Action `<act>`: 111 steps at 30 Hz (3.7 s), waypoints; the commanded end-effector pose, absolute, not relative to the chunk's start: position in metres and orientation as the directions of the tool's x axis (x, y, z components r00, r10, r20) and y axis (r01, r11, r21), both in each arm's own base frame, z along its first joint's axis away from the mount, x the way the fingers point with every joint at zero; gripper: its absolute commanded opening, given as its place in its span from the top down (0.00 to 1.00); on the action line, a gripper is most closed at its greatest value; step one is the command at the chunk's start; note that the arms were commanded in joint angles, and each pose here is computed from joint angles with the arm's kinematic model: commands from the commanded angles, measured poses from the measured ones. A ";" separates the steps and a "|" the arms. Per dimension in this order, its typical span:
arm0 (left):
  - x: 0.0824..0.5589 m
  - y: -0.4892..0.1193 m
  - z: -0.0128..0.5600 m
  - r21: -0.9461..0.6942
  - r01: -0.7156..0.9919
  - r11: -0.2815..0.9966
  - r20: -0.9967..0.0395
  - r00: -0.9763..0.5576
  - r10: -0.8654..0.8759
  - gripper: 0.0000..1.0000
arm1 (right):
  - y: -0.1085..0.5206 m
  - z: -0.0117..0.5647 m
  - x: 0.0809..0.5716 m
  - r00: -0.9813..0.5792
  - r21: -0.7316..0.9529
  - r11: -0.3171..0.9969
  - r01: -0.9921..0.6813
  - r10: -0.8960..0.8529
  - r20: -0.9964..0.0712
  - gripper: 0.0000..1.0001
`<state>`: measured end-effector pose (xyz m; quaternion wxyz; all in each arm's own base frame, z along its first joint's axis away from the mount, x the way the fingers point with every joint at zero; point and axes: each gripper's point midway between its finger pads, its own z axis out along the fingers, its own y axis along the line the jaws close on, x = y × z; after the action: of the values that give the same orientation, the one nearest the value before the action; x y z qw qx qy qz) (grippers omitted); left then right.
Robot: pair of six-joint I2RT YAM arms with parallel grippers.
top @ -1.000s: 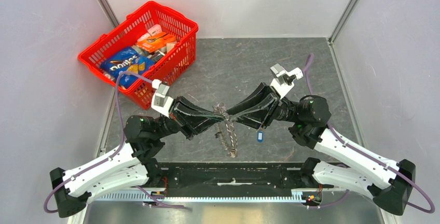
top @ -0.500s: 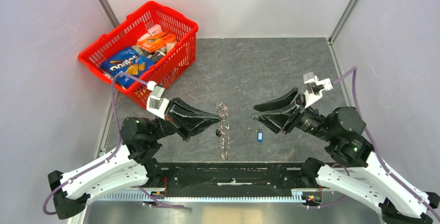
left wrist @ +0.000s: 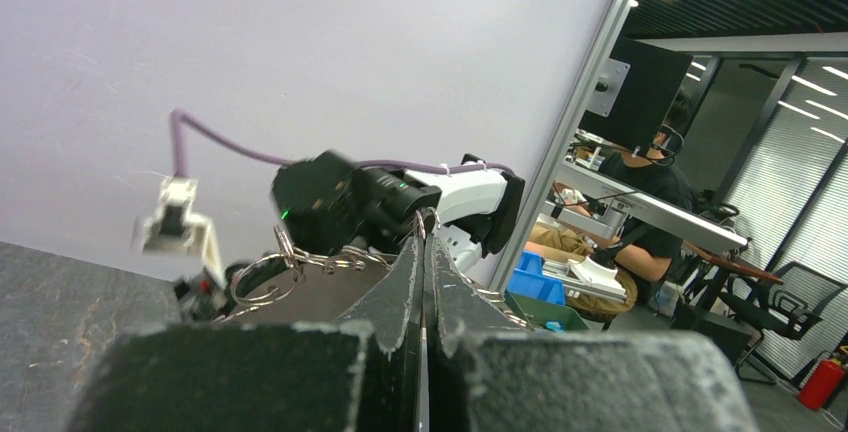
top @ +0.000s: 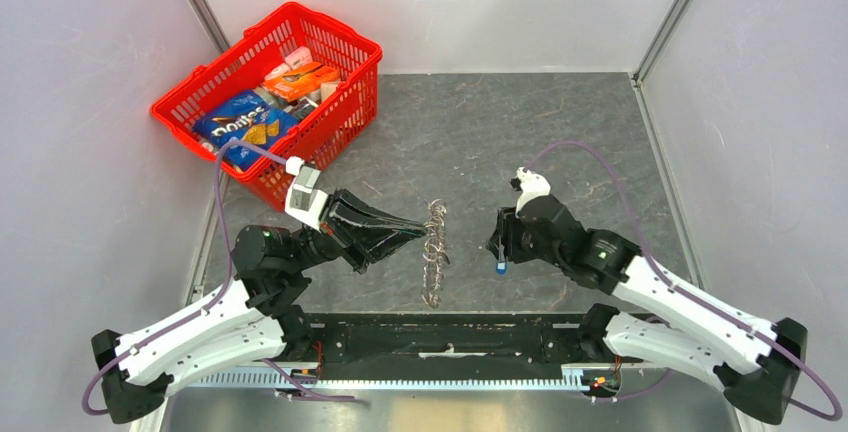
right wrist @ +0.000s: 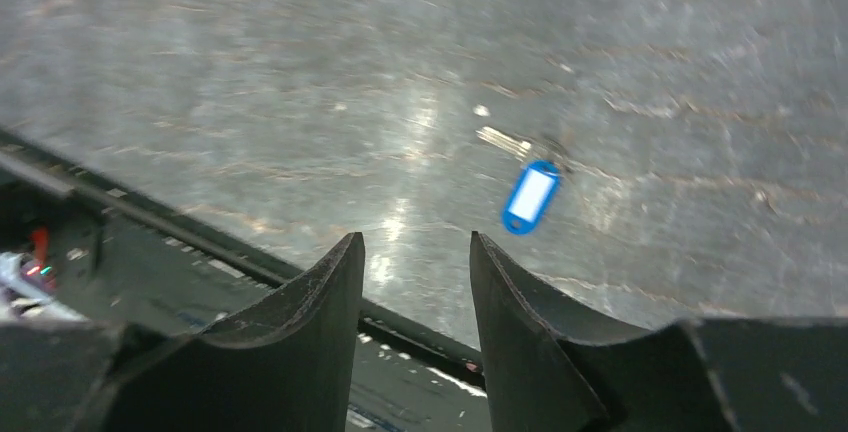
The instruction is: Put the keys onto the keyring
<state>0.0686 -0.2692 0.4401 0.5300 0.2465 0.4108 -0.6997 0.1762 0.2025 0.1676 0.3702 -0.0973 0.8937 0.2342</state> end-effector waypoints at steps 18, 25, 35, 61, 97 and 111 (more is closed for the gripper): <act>0.064 -0.257 0.461 -0.244 0.966 -0.090 -0.760 -0.248 -0.600 0.98 | 0.181 0.069 0.208 -0.713 0.393 0.857 0.335 0.502 -0.488 0.49; 0.064 -0.257 0.460 -0.243 0.966 -0.090 -0.761 -0.247 -0.600 0.98 | 0.179 0.059 0.208 -0.693 0.376 0.831 0.410 0.552 -0.464 0.52; 0.064 -0.257 0.461 -0.242 0.966 -0.091 -0.760 -0.247 -0.600 0.98 | 0.171 0.051 0.214 -0.643 0.357 0.799 0.484 0.602 -0.474 0.54; 0.064 -0.256 0.461 -0.240 0.967 -0.089 -0.763 -0.245 -0.598 0.98 | 0.164 0.032 0.223 -0.633 0.299 0.791 0.534 0.608 -0.478 0.66; 0.066 -0.255 0.458 -0.254 0.965 -0.069 -0.768 -0.245 -0.592 0.98 | 0.212 0.288 0.203 -0.545 0.381 0.796 -0.471 0.078 -0.835 1.00; 0.078 -0.257 0.450 -0.277 0.961 0.002 -0.783 -0.225 -0.580 0.98 | 0.237 0.383 0.138 -0.374 0.278 0.451 -0.848 -0.138 -0.917 1.00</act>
<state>0.0756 -0.2659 0.4323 0.5411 0.2385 0.4335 -0.6800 0.1645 0.2312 0.3539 0.4501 -0.2531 0.7738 0.3668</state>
